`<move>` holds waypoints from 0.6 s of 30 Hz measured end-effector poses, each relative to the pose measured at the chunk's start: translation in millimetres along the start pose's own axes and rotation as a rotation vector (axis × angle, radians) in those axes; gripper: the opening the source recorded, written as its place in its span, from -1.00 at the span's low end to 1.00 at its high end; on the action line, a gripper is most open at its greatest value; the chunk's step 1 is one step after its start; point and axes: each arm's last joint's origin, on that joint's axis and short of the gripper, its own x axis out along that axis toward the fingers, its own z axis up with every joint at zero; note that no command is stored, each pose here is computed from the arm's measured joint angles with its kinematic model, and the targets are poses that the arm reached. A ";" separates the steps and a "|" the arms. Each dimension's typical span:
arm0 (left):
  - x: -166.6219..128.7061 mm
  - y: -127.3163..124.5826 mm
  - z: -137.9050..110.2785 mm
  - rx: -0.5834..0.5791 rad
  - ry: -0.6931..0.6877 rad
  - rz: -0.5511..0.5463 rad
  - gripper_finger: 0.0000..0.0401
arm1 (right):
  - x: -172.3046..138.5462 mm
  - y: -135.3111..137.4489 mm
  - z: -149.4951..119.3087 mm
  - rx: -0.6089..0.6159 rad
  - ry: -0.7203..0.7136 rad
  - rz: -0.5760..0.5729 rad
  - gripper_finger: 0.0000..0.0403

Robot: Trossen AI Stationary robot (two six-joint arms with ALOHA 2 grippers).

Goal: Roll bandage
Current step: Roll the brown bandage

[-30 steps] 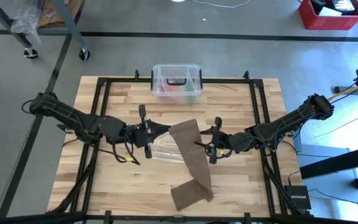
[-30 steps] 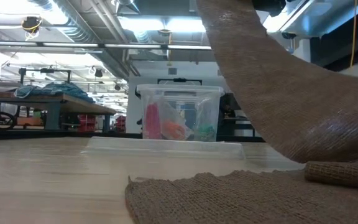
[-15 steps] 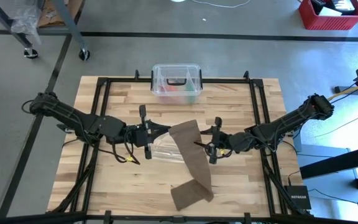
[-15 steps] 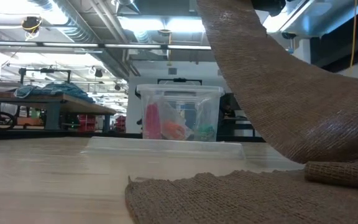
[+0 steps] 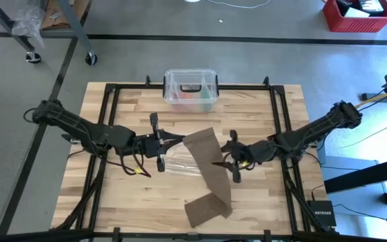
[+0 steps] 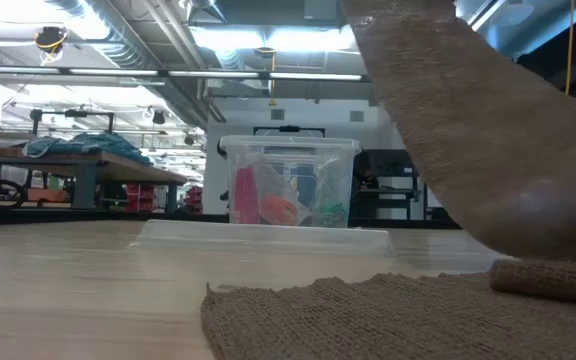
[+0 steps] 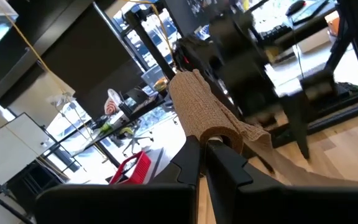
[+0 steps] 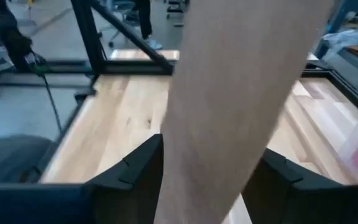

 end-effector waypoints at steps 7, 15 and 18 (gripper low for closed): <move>4.5 -3.2 1.7 -0.009 -0.027 0.017 -0.96 | -23.7 -10.2 -3.8 0.014 0.149 -0.046 -0.07; 4.7 -2.0 2.8 0.020 -0.039 0.028 -0.98 | -6.0 -11.3 -57.9 0.074 0.141 -0.021 -0.07; 4.8 -1.8 3.0 0.018 -0.040 0.030 -0.98 | -2.6 -10.9 -68.6 0.097 0.081 0.015 -0.07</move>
